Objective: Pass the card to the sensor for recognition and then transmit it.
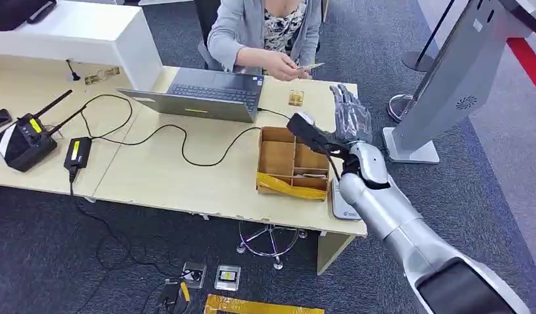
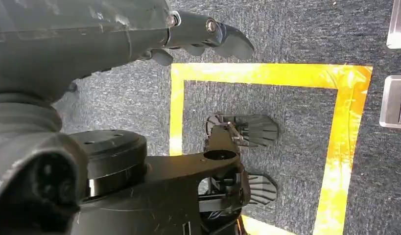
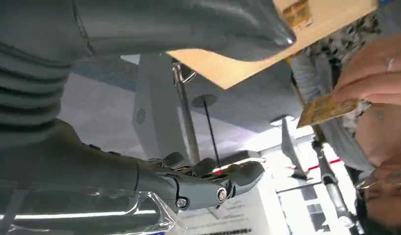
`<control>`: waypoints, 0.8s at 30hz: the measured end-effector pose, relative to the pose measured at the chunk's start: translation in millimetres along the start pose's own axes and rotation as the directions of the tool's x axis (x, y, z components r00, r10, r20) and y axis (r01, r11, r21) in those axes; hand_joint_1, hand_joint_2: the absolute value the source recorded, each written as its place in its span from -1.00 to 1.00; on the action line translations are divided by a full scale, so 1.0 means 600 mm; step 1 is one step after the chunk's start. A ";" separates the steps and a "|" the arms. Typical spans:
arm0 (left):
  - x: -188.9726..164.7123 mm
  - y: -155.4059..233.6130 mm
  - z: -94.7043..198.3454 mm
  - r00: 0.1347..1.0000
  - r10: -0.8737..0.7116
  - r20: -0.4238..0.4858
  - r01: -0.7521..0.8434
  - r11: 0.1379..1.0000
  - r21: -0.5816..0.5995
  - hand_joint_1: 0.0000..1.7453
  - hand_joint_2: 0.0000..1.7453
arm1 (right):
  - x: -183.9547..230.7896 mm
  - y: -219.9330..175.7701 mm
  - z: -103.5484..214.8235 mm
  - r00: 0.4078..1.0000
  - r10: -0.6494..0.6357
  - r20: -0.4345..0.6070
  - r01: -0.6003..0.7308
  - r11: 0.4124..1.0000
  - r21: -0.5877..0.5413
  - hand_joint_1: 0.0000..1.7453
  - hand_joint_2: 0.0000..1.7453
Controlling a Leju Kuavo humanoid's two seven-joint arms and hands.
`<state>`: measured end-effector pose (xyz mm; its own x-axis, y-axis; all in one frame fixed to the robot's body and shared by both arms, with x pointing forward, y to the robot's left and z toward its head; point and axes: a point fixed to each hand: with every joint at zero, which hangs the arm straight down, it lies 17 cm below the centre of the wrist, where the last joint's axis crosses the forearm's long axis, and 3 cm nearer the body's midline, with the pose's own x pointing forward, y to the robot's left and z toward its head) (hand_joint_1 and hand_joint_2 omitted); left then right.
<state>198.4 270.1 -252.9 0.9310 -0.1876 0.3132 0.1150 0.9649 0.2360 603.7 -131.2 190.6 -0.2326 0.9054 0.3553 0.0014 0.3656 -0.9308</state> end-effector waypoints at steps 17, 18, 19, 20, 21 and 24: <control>-0.020 0.001 0.001 1.000 0.007 0.001 -0.007 1.000 0.010 -1.00 -1.00 | 0.031 -0.011 0.028 0.998 0.069 0.015 -0.069 0.998 0.014 -1.00 1.00; -0.025 0.001 0.001 1.000 0.009 -0.004 -0.009 1.000 0.010 -1.00 -1.00 | 0.031 -0.011 0.035 0.998 0.056 0.016 -0.056 0.998 0.020 -1.00 1.00; -0.032 0.001 0.001 1.000 0.012 -0.009 -0.012 1.000 0.011 -1.00 -1.00 | 0.031 -0.008 0.046 0.999 0.034 0.017 -0.034 0.999 0.028 -1.00 1.00; -0.039 0.001 0.001 1.000 0.014 -0.013 -0.014 1.000 0.011 -1.00 -1.00 | 0.033 -0.010 0.059 1.000 0.006 0.026 -0.007 0.999 0.031 -1.00 1.00; -0.047 0.004 0.001 1.000 0.015 -0.017 -0.014 1.000 0.013 -1.00 -1.00 | 0.034 -0.012 0.070 0.999 -0.014 0.030 0.013 0.999 0.032 -1.00 1.00; -0.067 0.011 0.001 0.999 0.020 -0.027 -0.019 1.000 0.021 -1.00 -1.00 | 0.035 -0.024 0.106 0.997 -0.064 0.046 0.064 0.998 0.017 -1.00 1.00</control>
<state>161.8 284.1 -263.4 0.9421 -0.1635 0.2928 0.0899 0.9643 0.2491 536.8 -131.2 206.3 -0.2763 0.8691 0.4102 -0.0301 0.4188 -0.9076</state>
